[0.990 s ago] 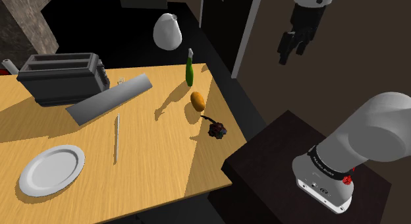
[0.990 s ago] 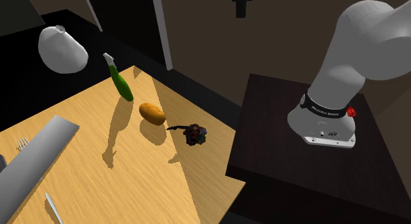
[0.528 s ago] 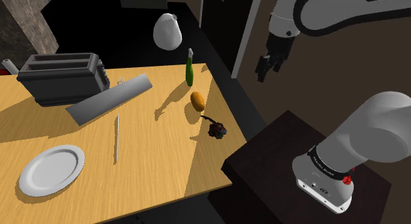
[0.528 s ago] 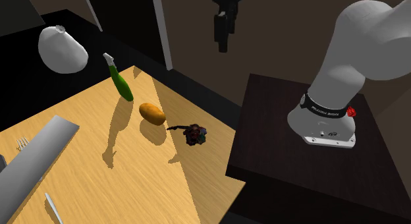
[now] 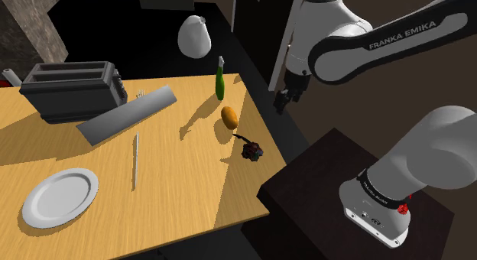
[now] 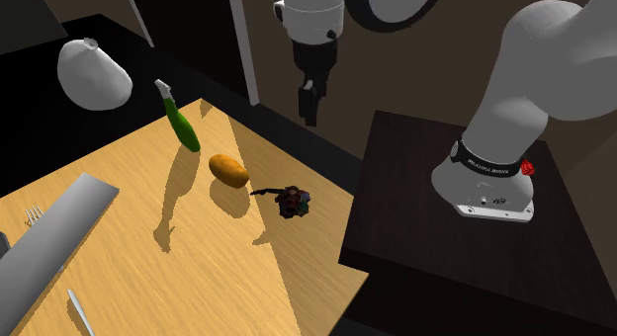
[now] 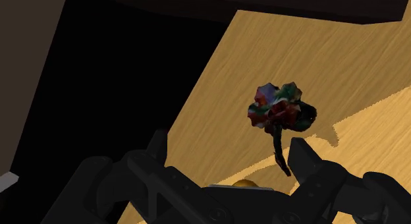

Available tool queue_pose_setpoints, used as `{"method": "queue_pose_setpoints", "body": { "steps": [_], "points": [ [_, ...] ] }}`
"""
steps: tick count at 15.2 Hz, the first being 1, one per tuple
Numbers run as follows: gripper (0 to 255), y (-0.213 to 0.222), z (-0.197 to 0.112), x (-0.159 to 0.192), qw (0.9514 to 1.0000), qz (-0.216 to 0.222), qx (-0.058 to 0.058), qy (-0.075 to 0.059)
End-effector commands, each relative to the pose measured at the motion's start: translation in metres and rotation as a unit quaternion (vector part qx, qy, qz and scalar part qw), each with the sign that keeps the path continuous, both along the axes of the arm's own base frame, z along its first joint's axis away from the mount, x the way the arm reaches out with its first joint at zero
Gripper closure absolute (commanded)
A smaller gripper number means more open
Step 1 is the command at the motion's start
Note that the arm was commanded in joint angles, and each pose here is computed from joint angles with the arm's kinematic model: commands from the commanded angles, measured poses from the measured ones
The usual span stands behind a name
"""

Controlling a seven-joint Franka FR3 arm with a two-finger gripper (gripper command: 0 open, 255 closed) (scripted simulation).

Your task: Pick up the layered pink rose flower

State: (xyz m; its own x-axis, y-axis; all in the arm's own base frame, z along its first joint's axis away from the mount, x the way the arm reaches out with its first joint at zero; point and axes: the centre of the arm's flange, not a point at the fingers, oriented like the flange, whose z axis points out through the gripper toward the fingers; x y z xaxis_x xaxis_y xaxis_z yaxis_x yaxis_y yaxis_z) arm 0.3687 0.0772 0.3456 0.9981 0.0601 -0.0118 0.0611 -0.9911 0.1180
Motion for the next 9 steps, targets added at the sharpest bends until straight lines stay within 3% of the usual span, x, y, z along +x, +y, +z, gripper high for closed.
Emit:
{"method": "queue_pose_setpoints", "body": {
  "steps": [1, 9],
  "points": [
    [0, 0.009, -0.025, 0.005, 0.9999, 0.008, 0.002, -0.008],
    [0, 0.048, -0.114, 0.036, 0.9986, 0.041, 0.008, -0.033]
  ]
}}
